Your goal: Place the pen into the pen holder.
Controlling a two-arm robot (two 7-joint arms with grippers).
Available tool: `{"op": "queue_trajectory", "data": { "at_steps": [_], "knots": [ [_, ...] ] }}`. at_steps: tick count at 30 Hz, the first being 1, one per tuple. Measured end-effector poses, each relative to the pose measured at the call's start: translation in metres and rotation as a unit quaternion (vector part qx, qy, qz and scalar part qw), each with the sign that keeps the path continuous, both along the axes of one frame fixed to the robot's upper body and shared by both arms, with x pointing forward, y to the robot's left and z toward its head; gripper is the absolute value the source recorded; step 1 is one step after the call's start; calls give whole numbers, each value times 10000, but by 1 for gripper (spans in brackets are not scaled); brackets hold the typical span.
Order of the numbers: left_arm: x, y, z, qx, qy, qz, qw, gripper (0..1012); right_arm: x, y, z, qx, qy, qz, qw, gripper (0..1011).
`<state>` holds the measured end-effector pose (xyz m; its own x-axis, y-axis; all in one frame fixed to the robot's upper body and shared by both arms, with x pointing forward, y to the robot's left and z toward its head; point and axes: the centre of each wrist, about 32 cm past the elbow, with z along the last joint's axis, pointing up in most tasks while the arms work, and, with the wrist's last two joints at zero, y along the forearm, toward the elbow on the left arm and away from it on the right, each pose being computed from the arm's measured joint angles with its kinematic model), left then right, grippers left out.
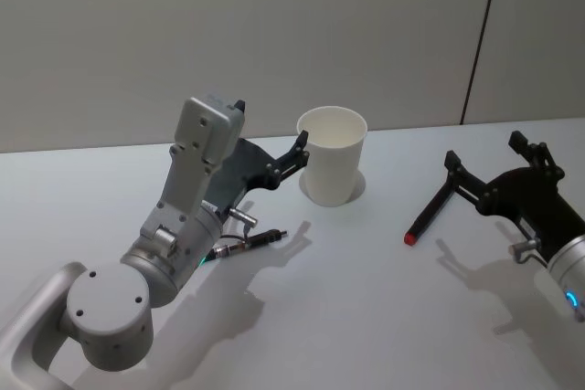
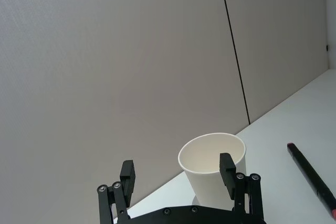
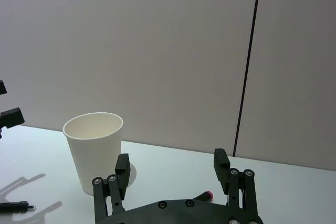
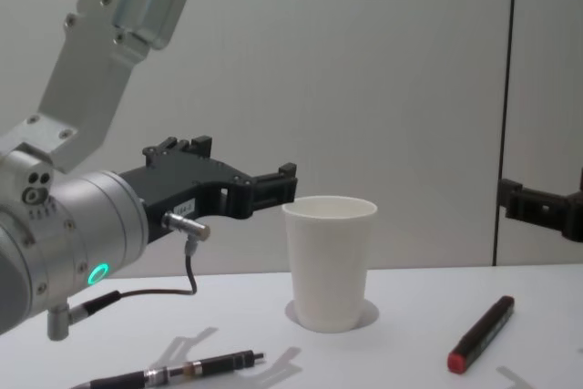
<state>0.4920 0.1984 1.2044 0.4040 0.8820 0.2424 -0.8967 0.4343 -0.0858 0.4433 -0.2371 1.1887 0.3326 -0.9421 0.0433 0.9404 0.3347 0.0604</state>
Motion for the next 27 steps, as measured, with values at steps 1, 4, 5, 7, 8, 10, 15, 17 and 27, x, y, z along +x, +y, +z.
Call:
{"op": "queue_trajectory", "data": {
  "at_steps": [1, 4, 5, 7, 8, 10, 15, 17, 27],
  "knots": [
    [0, 0, 0, 0, 0, 0, 10000, 1001, 0, 0, 0, 0, 0, 0, 10000, 1001],
    [0, 0, 0, 0, 0, 0, 10000, 1001, 0, 0, 0, 0, 0, 0, 10000, 1002],
    [0, 0, 0, 0, 0, 0, 10000, 1001, 0, 0, 0, 0, 0, 0, 10000, 1001],
    [0, 0, 0, 0, 0, 0, 10000, 1001, 0, 0, 0, 0, 0, 0, 10000, 1001],
    [0, 0, 0, 0, 0, 0, 10000, 1001, 0, 0, 0, 0, 0, 0, 10000, 1002],
    [0, 0, 0, 0, 0, 0, 10000, 1001, 0, 0, 0, 0, 0, 0, 10000, 1002],
    [0, 0, 0, 0, 0, 0, 10000, 1001, 0, 0, 0, 0, 0, 0, 10000, 1002],
    [0, 0, 0, 0, 0, 0, 10000, 1001, 0, 0, 0, 0, 0, 0, 10000, 1002],
    [0, 0, 0, 0, -1, 0, 10000, 1001, 0, 0, 0, 0, 0, 0, 10000, 1002]
  ]
}}
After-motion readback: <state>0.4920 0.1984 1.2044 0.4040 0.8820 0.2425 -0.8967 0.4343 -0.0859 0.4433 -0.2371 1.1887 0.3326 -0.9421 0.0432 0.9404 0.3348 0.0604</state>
